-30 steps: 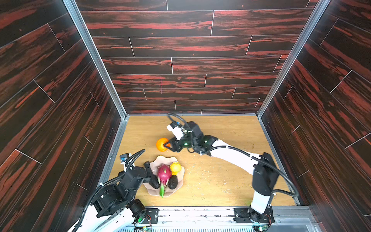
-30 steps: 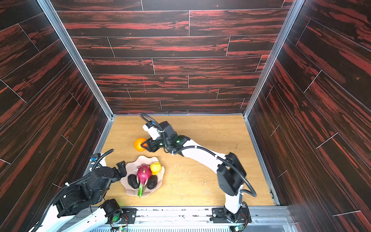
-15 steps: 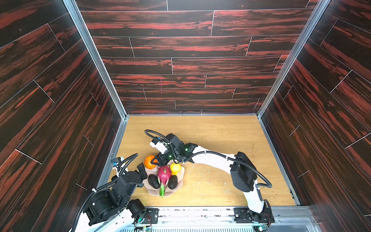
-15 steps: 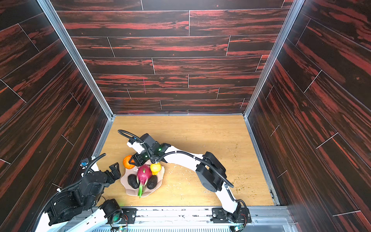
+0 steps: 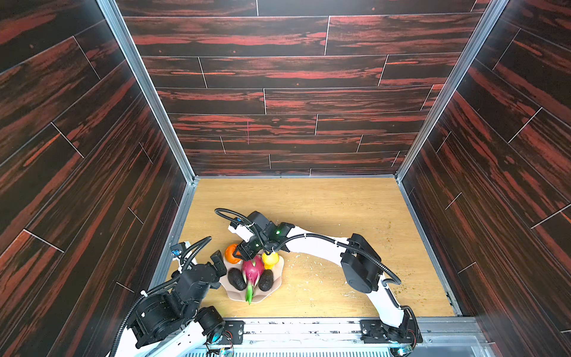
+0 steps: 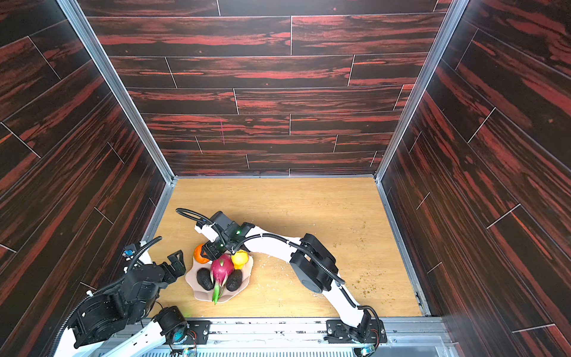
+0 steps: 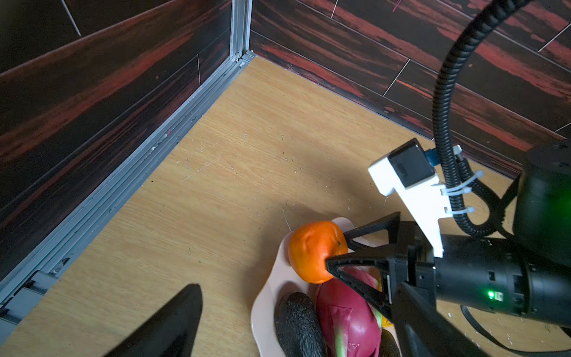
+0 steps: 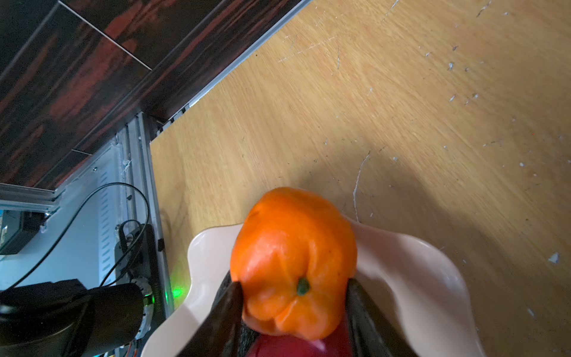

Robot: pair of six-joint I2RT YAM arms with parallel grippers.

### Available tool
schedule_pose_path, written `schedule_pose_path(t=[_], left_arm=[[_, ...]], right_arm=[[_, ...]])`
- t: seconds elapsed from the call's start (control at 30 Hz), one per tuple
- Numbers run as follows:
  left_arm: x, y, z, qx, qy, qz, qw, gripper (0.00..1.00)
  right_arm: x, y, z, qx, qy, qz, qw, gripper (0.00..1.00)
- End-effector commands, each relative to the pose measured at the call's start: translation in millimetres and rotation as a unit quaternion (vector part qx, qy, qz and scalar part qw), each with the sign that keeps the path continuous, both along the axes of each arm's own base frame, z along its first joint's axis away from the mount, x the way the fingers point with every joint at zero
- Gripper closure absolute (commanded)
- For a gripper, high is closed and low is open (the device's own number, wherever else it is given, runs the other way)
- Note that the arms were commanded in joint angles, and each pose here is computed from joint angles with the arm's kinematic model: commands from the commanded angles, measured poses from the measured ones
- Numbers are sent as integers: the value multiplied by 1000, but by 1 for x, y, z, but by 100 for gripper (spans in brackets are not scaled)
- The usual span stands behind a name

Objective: Arrange fruit in a fruit bowl
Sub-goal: Place the fruit in the fruit bowl.

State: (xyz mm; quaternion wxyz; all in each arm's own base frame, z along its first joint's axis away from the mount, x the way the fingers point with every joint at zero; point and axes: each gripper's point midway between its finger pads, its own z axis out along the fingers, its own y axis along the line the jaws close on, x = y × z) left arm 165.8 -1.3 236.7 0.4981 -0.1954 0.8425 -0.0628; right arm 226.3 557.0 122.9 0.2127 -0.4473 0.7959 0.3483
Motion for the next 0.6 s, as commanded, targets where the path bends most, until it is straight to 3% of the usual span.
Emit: schedule_pose_path(t=[0.0, 0.27, 0.57], left_arm=[[-1, 2, 0, -1, -5, 1, 1000, 2], [3, 2, 18, 15, -30, -8, 999, 2], [19, -14, 58, 34, -81, -40, 995, 2]], right_arm=[[0, 3, -18, -25, -6, 8, 1000, 39], [14, -6, 22, -1, -40, -25, 999, 20], [64, -70, 99, 82, -50, -116, 989, 12]])
